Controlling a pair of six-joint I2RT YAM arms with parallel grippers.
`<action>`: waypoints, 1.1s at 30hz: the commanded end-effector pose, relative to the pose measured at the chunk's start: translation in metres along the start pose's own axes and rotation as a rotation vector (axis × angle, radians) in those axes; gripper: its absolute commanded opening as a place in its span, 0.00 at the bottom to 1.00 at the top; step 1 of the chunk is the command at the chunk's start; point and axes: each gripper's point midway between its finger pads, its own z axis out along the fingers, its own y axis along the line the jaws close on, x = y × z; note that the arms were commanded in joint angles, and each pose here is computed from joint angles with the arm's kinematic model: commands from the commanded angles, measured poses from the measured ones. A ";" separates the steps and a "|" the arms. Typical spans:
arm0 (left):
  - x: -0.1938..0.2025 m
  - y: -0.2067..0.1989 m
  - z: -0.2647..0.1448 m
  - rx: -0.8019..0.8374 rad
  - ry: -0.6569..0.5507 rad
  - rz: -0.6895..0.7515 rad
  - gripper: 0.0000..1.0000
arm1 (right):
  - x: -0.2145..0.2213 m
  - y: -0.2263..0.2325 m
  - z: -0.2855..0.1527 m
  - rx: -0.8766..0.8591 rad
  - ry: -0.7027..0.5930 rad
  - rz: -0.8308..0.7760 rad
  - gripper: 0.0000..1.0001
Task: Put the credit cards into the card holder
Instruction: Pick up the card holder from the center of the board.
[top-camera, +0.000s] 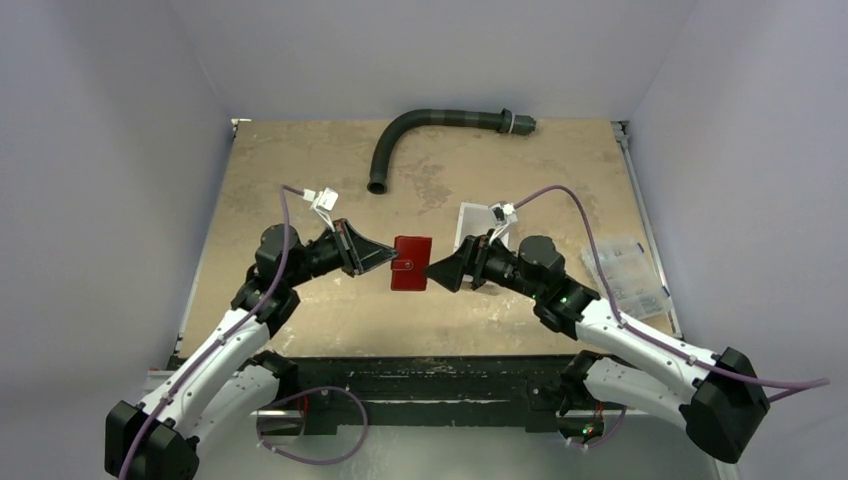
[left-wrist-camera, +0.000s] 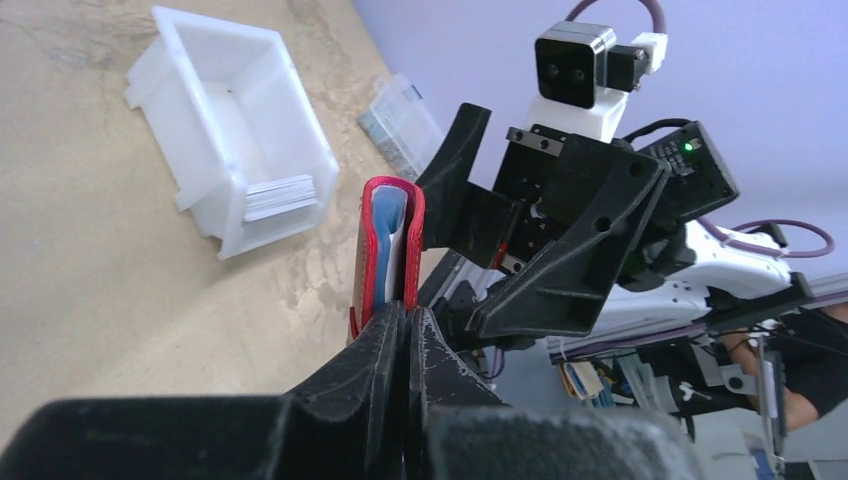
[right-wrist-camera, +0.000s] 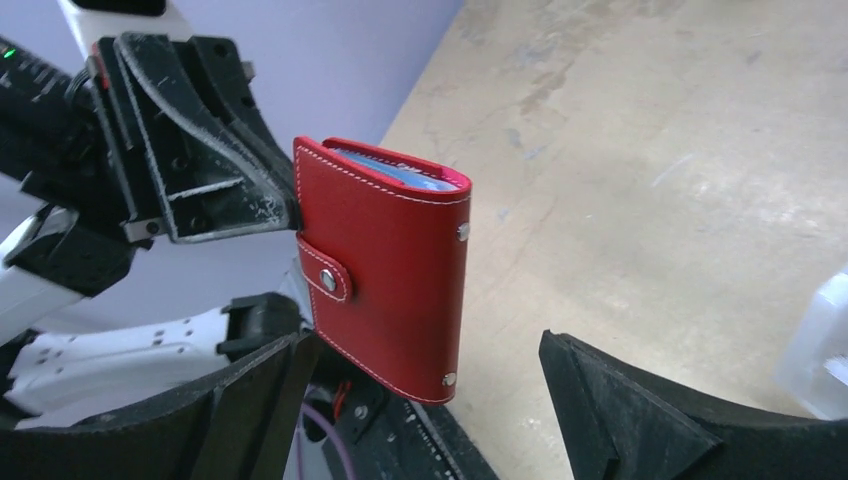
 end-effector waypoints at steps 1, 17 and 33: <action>-0.021 -0.046 -0.001 0.147 -0.024 0.025 0.00 | -0.018 0.048 0.001 -0.238 -0.019 -0.023 0.95; -0.025 -0.063 0.002 0.221 0.007 0.027 0.00 | -0.042 0.100 -0.023 -0.545 -0.087 0.013 0.47; -0.046 0.012 -0.019 -0.403 -0.022 0.127 0.89 | -0.043 0.028 0.020 -0.086 -0.098 0.158 0.00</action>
